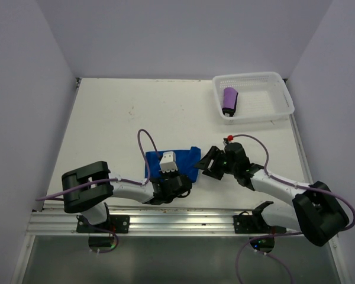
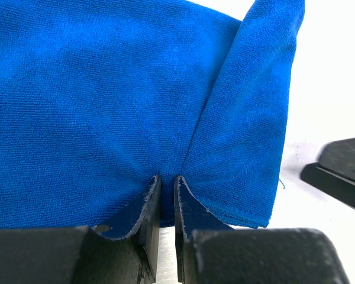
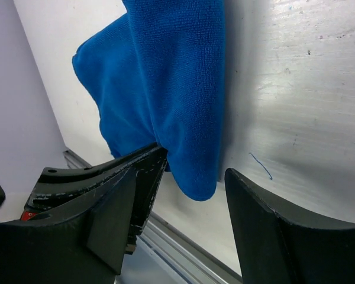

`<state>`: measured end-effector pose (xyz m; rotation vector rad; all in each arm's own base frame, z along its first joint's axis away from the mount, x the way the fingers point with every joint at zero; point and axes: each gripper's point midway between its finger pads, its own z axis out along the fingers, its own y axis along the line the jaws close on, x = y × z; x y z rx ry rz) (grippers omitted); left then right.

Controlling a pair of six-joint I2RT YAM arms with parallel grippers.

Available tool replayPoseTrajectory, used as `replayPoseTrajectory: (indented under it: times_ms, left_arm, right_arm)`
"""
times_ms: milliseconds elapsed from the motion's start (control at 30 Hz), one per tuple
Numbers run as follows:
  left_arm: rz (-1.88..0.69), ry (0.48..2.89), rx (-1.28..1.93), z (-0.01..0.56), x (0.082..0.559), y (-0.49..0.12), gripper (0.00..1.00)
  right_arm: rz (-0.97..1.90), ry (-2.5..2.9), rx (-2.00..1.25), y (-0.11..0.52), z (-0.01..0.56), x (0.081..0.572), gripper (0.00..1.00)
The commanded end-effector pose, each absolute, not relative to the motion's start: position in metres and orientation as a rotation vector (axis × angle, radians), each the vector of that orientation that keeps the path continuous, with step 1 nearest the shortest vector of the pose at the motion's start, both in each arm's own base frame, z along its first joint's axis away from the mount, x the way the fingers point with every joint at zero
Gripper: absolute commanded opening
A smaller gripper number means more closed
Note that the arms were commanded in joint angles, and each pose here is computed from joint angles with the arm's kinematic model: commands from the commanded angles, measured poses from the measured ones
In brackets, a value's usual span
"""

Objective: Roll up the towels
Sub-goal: Roll the towel

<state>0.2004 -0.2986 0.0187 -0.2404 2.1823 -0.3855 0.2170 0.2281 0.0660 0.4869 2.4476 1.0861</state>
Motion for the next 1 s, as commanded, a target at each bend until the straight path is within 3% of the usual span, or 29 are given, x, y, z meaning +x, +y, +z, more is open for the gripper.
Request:
replayPoseTrajectory:
  times_ms: [0, 367, 567, 700, 800, 900, 967]
  left_arm:
    - [-0.227, 2.303, -0.143, -0.014, 0.181, -0.271, 0.16]
    - [-0.224, 2.302, -0.149, -0.015, 0.181, -0.269, 0.17]
    - [-0.231, 2.296, -0.153, -0.012, 0.181, -0.268, 0.17]
    - [-0.231, 2.294, -0.156, -0.011, 0.182, -0.267, 0.17]
    - [-0.230, 2.296, -0.149, -0.005, 0.181, -0.265, 0.22]
    - [-0.257, 2.303, -0.153, 0.009, 0.177, -0.262, 0.29]
    - [-0.314, 2.304, -0.172, 0.027, 0.173, -0.260, 0.40]
  right_arm:
    - [1.184, 2.414, 0.492, 0.242, 0.073, 0.222, 0.66]
    - [1.094, 2.531, 0.473, 0.257, 0.035, 0.208, 0.65]
    - [1.052, 2.567, 0.453, 0.265, 0.019, 0.209, 0.57]
    - [1.027, 2.576, 0.436, 0.270, 0.016, 0.212, 0.42]
    - [0.952, 2.570, 0.406, 0.262, 0.022, 0.216, 0.25]
    - [0.852, 2.577, 0.332, 0.252, 0.032, 0.218, 0.14]
    - [0.747, 2.630, 0.251, 0.240, 0.030, 0.210, 0.09]
